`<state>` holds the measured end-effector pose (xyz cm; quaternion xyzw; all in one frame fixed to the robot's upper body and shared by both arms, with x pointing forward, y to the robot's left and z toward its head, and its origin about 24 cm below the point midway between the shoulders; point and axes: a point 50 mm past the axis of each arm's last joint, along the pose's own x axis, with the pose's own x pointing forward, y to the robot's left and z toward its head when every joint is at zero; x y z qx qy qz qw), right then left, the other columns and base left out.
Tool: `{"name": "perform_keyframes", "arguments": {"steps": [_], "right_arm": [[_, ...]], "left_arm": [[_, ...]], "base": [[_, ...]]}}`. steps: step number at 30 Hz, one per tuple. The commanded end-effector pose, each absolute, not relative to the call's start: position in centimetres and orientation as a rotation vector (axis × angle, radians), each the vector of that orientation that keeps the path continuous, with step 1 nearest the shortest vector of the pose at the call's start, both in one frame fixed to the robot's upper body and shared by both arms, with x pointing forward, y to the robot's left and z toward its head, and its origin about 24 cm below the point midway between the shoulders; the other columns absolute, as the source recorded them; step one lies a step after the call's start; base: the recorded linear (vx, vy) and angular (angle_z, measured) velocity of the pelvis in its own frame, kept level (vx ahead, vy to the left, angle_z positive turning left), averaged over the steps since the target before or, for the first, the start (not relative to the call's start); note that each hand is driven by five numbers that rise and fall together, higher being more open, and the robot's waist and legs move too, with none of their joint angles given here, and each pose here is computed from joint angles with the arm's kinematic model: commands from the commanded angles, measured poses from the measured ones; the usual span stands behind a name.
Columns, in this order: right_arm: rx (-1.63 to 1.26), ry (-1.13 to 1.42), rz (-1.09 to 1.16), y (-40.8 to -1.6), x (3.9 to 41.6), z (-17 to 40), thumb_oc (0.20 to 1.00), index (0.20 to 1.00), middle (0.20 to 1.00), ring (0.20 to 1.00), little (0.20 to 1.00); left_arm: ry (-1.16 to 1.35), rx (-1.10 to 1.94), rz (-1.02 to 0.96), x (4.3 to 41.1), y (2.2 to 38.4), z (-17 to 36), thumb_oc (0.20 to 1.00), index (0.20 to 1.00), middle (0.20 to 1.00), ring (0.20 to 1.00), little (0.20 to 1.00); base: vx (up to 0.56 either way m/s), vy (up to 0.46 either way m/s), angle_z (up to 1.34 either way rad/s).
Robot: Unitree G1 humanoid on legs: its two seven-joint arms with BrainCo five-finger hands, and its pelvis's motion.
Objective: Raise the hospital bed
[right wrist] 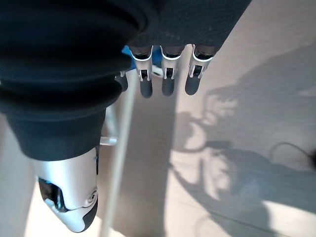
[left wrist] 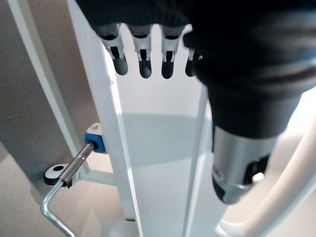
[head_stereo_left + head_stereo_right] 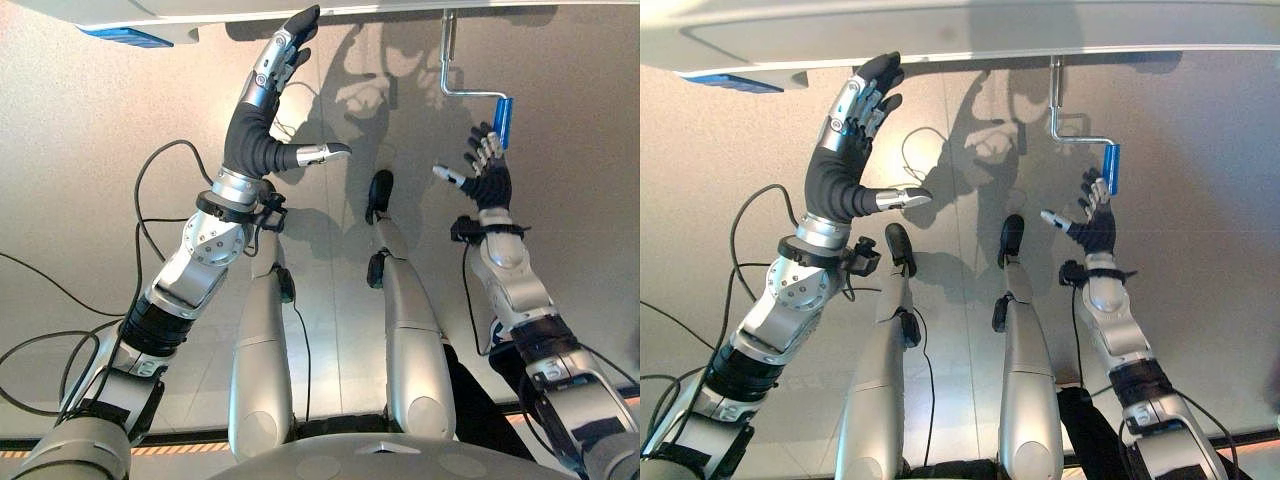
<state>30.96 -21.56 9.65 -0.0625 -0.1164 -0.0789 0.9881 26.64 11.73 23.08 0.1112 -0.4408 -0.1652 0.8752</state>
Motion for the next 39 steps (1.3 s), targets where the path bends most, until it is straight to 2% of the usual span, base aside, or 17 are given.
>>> {"name": "perform_keyframes", "arguments": {"steps": [1,5,8,13,15,16,23,29,39], "right_arm": [[-0.2,-0.323,-0.093,-21.2,30.3,10.9,1.0,1.0,1.0,1.0,1.0],[-0.218,-0.3,-0.065,-21.2,29.5,10.0,1.0,1.0,1.0,1.0,1.0],[-0.291,-0.28,0.058,-20.6,28.9,9.7,1.0,1.0,1.0,1.0,1.0],[-0.445,-0.056,0.217,-22.3,28.4,6.6,1.0,1.0,1.0,1.0,1.0],[-0.443,-0.023,0.203,-22.8,28.4,6.1,1.0,1.0,1.0,1.0,1.0],[-0.42,0.068,0.115,-24.5,28.8,4.8,1.0,1.0,1.0,1.0,1.0],[-0.219,0.145,-0.102,-27.5,30.4,4.2,1.0,1.0,1.0,1.0,1.0],[-0.103,0.074,-0.221,-29.4,31.9,6.8,1.0,1.0,1.0,1.0,1.0],[-0.003,-0.199,-0.194,-27.9,32.5,12.4,1.0,1.0,1.0,1.0,1.0]], "left_arm": [[-1.059,0.25,-0.389,24.2,12.0,24.5,1.0,1.0,1.0,1.0,1.0],[-1.066,0.27,-0.388,24.0,12.2,24.5,1.0,1.0,1.0,1.0,1.0],[-1.078,0.283,-0.413,23.8,12.3,24.8,1.0,1.0,1.0,1.0,1.0],[-1.047,0.314,-0.481,23.7,12.2,24.3,1.0,1.0,1.0,1.0,1.0],[-1.042,0.314,-0.486,23.7,12.2,24.2,1.0,1.0,1.0,1.0,1.0],[-1.03,0.31,-0.5,23.8,12.0,24.1,1.0,1.0,1.0,1.0,1.0],[-1.009,0.254,-0.52,24.1,11.3,24.1,1.0,1.0,1.0,1.0,1.0],[-1.006,0.232,-0.512,24.0,11.5,24.2,1.0,1.0,1.0,1.0,1.0],[-1.005,0.252,-0.46,23.9,12.5,24.4,1.0,1.0,1.0,1.0,1.0]], "base": [[0.0,0.0,0.0],[0.0,0.0,0.0],[0.0,0.0,0.0],[0.0,0.0,0.0],[0.0,0.0,0.0],[0.0,0.0,0.0],[0.0,0.0,0.0],[0.0,0.0,0.0],[0.0,0.0,0.0]]}}
